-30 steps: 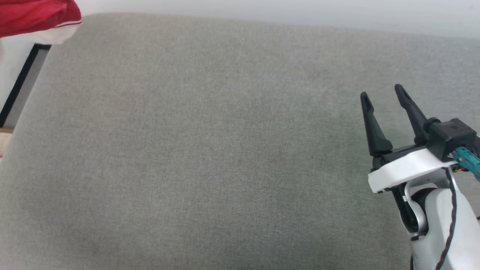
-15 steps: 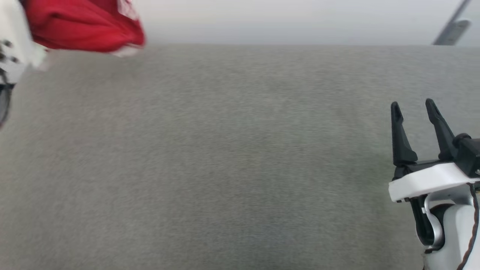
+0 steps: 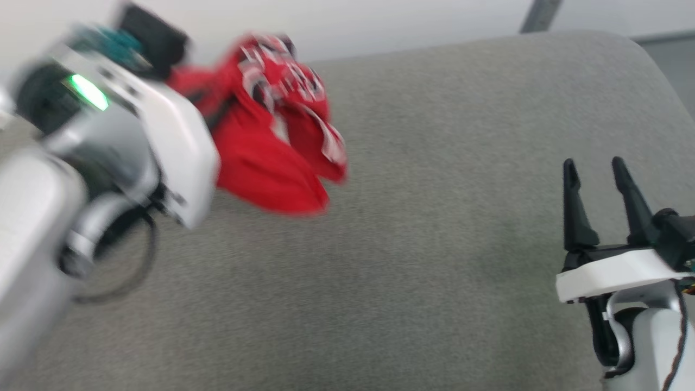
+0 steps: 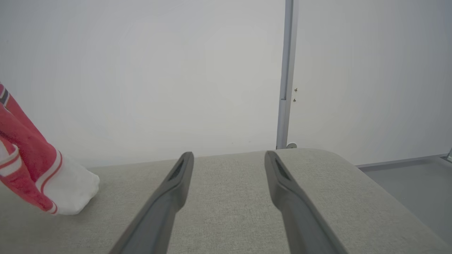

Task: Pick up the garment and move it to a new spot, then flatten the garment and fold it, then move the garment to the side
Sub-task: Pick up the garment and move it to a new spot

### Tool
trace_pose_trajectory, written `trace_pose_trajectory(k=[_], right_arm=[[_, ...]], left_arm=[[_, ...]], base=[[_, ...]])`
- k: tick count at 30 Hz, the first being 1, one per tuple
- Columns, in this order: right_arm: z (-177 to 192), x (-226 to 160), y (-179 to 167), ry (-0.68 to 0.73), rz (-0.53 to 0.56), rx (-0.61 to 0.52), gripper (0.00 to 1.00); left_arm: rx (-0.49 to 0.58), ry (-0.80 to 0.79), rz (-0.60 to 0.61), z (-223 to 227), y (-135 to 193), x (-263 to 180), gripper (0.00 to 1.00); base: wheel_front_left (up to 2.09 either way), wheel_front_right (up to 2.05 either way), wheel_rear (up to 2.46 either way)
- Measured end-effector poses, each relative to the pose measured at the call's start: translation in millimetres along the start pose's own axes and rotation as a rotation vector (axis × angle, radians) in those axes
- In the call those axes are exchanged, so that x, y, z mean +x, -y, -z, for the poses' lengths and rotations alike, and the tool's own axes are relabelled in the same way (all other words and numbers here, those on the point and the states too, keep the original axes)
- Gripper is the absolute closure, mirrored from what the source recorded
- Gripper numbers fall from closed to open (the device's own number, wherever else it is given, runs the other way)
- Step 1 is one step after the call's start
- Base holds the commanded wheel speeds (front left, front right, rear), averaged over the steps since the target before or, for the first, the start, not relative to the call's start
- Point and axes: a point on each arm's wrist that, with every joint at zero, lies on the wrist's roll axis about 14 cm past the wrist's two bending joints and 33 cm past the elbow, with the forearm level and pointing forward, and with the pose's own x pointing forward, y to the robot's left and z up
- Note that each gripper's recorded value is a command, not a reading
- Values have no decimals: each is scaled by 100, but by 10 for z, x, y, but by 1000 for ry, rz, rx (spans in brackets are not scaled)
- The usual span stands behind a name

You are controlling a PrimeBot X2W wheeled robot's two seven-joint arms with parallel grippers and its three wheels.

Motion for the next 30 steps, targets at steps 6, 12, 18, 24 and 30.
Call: trace_pose_trajectory(k=[6, 12, 18, 24, 30], right_arm=[[164, -87, 114, -41, 38, 7, 0], [336, -112, 135, -81, 49, 20, 0], [426, -88, 80, -96, 37, 40, 0], [460, -38, -2, -100, 14, 52, 0], [446, 28, -146, -98, -29, 51, 0]], left_arm=[[-78, -177, 162, 700, 572, 347, 100], [-166, -370, 246, 1441, 871, 538, 100], [-218, -530, 274, 2010, 1035, 587, 100], [-252, -566, 280, 2167, 1074, 614, 50], [-290, -459, 239, 1954, 910, 624, 0]], base=[[0, 0, 0], [0, 0, 0], [0, 0, 0], [0, 0, 0], [0, 0, 0]])
